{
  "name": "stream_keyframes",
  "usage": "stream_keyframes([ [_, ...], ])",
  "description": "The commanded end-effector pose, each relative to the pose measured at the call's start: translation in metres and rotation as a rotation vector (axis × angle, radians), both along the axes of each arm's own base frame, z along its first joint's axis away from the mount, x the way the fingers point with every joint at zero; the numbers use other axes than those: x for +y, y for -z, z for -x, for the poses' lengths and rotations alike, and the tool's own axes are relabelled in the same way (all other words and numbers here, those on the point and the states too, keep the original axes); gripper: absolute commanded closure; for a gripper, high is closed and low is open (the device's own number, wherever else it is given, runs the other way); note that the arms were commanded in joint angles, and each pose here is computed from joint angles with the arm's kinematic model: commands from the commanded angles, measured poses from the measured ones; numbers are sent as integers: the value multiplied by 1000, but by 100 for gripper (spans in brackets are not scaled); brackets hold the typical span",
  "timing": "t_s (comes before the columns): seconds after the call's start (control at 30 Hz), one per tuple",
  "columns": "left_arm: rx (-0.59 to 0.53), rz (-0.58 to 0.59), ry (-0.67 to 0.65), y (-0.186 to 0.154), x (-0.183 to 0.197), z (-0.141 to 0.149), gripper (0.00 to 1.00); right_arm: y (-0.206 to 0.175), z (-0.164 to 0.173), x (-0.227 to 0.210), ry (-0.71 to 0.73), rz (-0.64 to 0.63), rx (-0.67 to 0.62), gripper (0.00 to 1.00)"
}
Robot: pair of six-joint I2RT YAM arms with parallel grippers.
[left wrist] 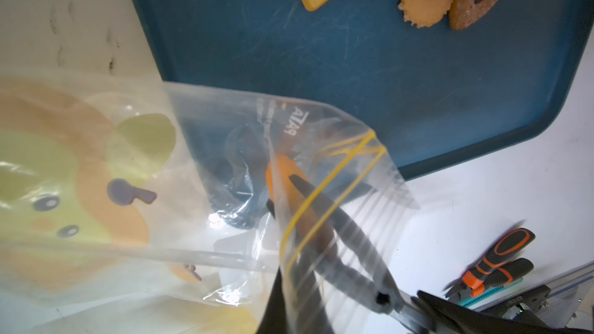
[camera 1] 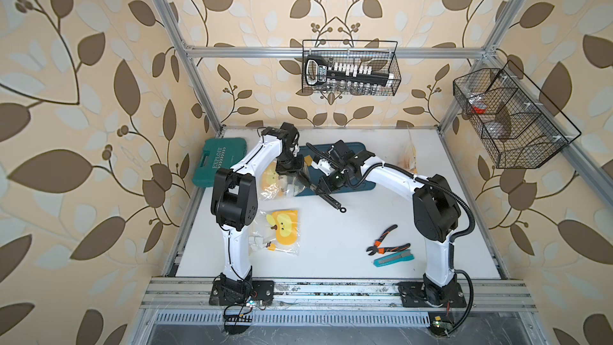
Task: Put the cookies into a resealable bag to prevent moisture
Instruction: Place the cookie in the ziploc bag.
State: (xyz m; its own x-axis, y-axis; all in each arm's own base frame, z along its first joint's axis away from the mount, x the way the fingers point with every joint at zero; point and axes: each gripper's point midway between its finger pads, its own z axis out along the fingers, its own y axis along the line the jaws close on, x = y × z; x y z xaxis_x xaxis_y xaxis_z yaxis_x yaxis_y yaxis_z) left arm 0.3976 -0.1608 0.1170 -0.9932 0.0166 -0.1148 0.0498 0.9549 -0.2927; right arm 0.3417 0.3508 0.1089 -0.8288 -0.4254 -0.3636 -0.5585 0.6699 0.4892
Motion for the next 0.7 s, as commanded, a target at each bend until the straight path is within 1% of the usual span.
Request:
stream_keyframes([
  [0.0, -54, 39, 38, -27, -8, 8, 100, -6, -11, 8, 2, -54, -9, 100],
  [0.07, -66, 21, 29, -29, -4, 7, 100, 7, -21, -10, 70, 36, -28, 100],
  [0.17, -92, 7, 22, -34, -1, 6, 100, 16, -29, -33, 130, 154, -63, 100],
  [0.23, -106, -10, 15, -36, 2, 5, 100, 16, -31, -43, 152, 204, -85, 100],
  [0.27, -111, -17, 14, -37, 4, 5, 100, 14, -32, -45, 155, 208, -94, 100],
  [0.33, -109, -16, 15, -36, 3, 5, 100, 4, -28, -40, 132, 170, -107, 100],
  [0.4, -104, 1, 22, -36, 0, 5, 100, -8, -20, -28, 84, 89, -110, 100],
  [0.5, -103, 30, 35, -37, -5, 6, 100, -24, -7, -10, -1, -26, -81, 100],
  [0.57, -107, 46, 41, -39, -7, 7, 100, -29, -4, -3, -33, -63, -64, 100],
  [0.67, -107, 64, 54, -40, -11, 8, 100, -29, -6, 4, -51, -76, -49, 100],
])
